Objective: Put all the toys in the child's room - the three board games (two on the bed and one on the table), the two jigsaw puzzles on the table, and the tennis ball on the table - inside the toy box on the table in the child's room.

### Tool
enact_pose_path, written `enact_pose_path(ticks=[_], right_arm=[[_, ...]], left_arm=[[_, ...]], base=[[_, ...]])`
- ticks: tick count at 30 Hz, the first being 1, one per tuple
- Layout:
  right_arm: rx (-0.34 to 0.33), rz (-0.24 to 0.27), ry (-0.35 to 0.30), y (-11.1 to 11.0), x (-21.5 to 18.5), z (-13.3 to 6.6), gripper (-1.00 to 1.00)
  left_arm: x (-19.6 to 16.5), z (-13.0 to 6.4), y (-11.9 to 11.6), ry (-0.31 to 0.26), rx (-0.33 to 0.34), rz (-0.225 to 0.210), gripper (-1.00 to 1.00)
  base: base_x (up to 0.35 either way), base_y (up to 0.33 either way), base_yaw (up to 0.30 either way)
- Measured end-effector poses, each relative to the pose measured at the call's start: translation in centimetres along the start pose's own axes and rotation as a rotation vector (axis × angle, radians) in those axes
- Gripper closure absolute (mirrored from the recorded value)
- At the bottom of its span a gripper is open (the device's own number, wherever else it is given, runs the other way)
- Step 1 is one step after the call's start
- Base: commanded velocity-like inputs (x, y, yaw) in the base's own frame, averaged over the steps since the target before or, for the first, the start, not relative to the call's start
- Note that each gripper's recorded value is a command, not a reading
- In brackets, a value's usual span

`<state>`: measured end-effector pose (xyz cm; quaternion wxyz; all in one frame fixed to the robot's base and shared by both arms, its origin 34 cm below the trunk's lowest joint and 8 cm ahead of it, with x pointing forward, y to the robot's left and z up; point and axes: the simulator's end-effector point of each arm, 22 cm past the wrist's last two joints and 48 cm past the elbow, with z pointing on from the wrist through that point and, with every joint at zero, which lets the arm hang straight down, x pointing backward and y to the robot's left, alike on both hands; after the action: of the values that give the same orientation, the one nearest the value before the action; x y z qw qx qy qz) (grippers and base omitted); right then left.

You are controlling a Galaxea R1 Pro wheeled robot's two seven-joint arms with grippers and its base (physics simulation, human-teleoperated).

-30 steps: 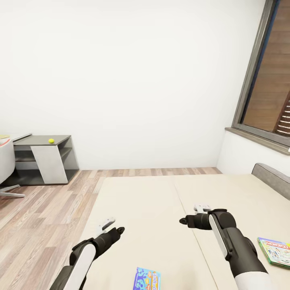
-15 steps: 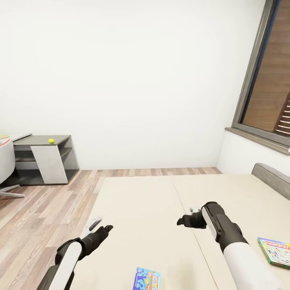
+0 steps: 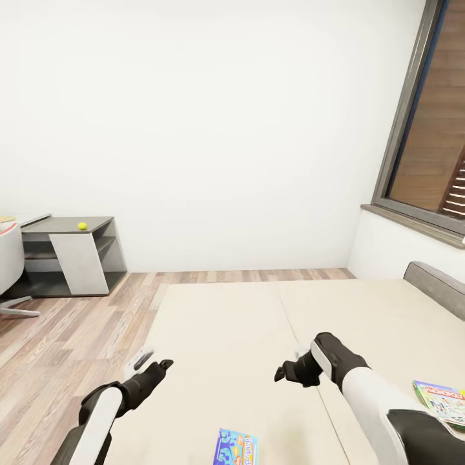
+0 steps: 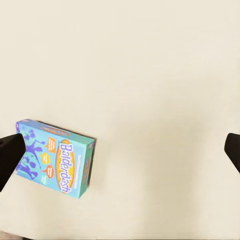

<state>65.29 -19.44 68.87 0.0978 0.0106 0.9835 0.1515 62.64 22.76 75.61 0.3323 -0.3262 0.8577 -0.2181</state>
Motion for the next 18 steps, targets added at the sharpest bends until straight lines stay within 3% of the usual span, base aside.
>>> enact_pose_path(ticks=[12, 18], right_arm=[[-0.054, -0.021, 0.072, 4.5, 2.7, 2.1, -1.00], [-0.069, -0.021, 0.098, 5.4, 3.4, 2.4, -1.00]], left_arm=[[-1.0, 0.0, 1.3, 0.032, -0.031, -0.001, -1.00], [-1.2, -0.1, 1.8, 0.059, -0.022, -0.055, -1.00]], base=[[0.000, 0.000, 0.000], [0.000, 0.000, 0.000]])
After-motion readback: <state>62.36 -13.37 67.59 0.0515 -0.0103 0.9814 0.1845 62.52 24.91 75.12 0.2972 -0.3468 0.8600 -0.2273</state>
